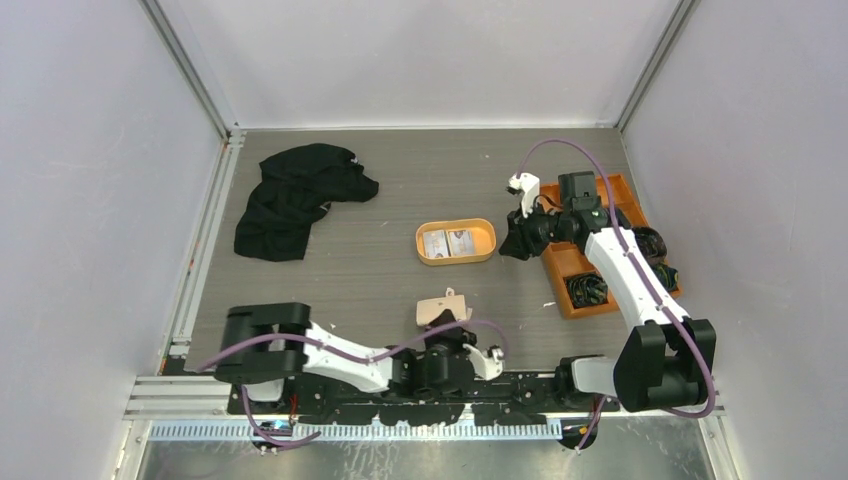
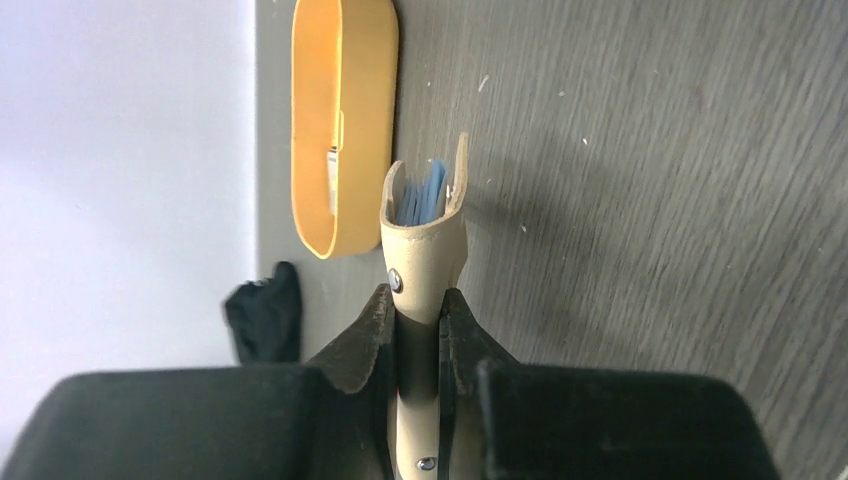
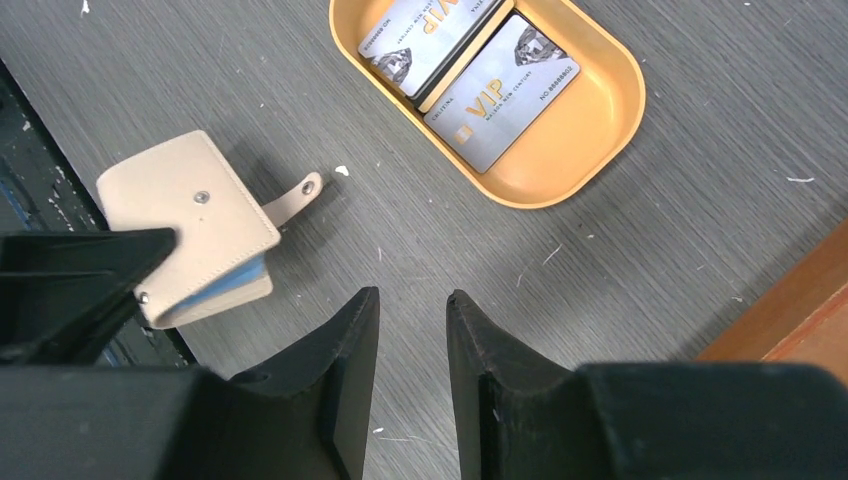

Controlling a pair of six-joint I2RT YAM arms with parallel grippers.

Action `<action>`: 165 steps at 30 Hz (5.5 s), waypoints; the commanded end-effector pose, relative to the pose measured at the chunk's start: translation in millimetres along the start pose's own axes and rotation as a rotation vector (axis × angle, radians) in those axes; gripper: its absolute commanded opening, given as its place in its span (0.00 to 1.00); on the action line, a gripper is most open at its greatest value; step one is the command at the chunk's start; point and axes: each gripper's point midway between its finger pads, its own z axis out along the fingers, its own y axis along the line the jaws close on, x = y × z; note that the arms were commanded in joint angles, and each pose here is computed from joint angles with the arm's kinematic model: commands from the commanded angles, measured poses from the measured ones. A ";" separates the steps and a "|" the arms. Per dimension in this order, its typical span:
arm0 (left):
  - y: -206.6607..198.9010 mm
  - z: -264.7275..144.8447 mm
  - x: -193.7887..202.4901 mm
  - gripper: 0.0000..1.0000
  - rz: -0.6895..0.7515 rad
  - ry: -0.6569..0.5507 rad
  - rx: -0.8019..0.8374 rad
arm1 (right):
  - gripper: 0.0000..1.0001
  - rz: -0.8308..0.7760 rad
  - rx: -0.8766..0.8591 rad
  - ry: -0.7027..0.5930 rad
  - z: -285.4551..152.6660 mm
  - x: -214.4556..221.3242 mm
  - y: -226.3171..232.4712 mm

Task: Put the credit cards into the card holder
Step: Turn over the card holder at the center of the board, then close the card holder at the center of the board.

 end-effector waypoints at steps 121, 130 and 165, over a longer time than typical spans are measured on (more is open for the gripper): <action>-65.9 31.6 27.5 0.00 -1.841 -0.161 0.649 | 0.01 -0.651 -0.453 0.457 71.2 114.2 106.3; -67.9 30.1 26.2 0.00 -1.835 -0.160 0.664 | 0.01 -0.674 -0.424 0.449 76.3 112.6 110.2; -67.9 29.0 26.4 0.00 -1.834 -0.159 0.666 | 0.01 -0.872 -0.434 0.539 71.9 134.2 123.9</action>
